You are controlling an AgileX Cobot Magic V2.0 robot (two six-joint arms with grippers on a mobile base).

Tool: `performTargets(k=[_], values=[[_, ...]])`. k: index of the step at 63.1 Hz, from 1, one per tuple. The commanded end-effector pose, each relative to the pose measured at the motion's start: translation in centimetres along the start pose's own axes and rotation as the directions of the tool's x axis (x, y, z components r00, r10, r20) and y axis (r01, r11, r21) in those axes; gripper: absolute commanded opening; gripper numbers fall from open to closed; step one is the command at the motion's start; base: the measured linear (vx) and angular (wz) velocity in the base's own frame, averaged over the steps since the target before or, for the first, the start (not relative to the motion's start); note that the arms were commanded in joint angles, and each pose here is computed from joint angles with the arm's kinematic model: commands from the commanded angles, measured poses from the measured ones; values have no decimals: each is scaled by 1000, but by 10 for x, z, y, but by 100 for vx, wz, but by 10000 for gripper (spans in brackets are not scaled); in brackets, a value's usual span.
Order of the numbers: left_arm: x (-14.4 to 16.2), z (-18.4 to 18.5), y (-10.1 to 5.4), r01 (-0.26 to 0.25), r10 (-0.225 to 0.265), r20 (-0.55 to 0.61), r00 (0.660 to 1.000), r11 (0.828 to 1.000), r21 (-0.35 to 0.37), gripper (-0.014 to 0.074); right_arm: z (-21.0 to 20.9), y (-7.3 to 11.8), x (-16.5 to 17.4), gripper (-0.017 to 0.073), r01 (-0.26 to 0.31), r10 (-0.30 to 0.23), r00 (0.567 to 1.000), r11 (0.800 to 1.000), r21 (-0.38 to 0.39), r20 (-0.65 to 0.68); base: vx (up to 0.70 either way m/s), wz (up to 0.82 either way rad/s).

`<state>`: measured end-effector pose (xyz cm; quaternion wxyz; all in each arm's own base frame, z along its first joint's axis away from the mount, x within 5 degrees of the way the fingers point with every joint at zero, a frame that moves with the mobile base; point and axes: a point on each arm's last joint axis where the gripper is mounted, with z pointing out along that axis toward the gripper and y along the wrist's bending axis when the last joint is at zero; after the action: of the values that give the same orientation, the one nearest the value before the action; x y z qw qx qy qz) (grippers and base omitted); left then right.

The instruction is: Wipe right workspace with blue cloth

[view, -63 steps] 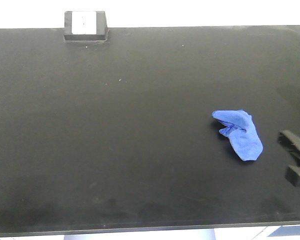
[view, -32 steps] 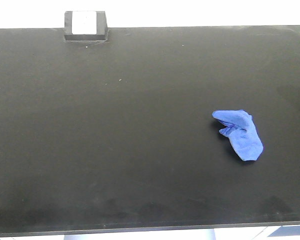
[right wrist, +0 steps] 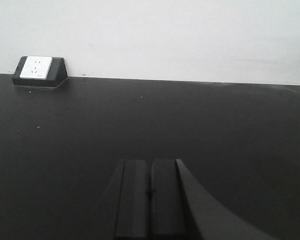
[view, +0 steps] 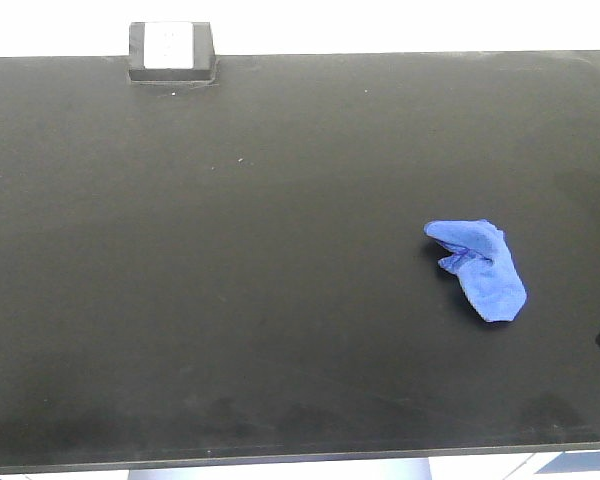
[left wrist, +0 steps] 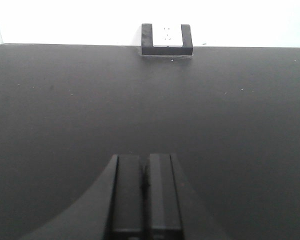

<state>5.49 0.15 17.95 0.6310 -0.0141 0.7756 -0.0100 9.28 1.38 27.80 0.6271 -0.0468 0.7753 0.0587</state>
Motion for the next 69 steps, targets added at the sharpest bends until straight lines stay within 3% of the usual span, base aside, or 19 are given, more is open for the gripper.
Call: performTargets(k=[1, 12, 21, 43, 50, 69], values=[[2, 1, -1, 6, -7, 63, 998, 1000, 18, -6, -2, -3, -16, -8, 5, -8, 996, 999, 32, 92, 0, 0], [2, 1, -1, 6, -7, 63, 998, 1000, 18, -6, -3, -6, -14, -8, 111, -117, 991, 990, 83, 68, 0, 0], [2, 1, -1, 6, -7, 63, 998, 1000, 18, -6, -8, -10, -1, -8, 74, -89, 989, 989, 126, 117, 0, 0], [2, 1, -1, 6, -7, 63, 998, 1000, 18, -6, -18, -9, 85, -8, 39, -70, 966, 991, 128, 249, 0, 0], [2, 1, -1, 6, -7, 63, 998, 1000, 18, -6, -19, -9, 89, -8, 59, -88, 971, 989, 133, 223, 0, 0], [2, 1, -1, 6, -7, 63, 998, 1000, 18, -6, -19, -10, 90, -8, 49, -76, 974, 990, 131, 212, 0, 0]])
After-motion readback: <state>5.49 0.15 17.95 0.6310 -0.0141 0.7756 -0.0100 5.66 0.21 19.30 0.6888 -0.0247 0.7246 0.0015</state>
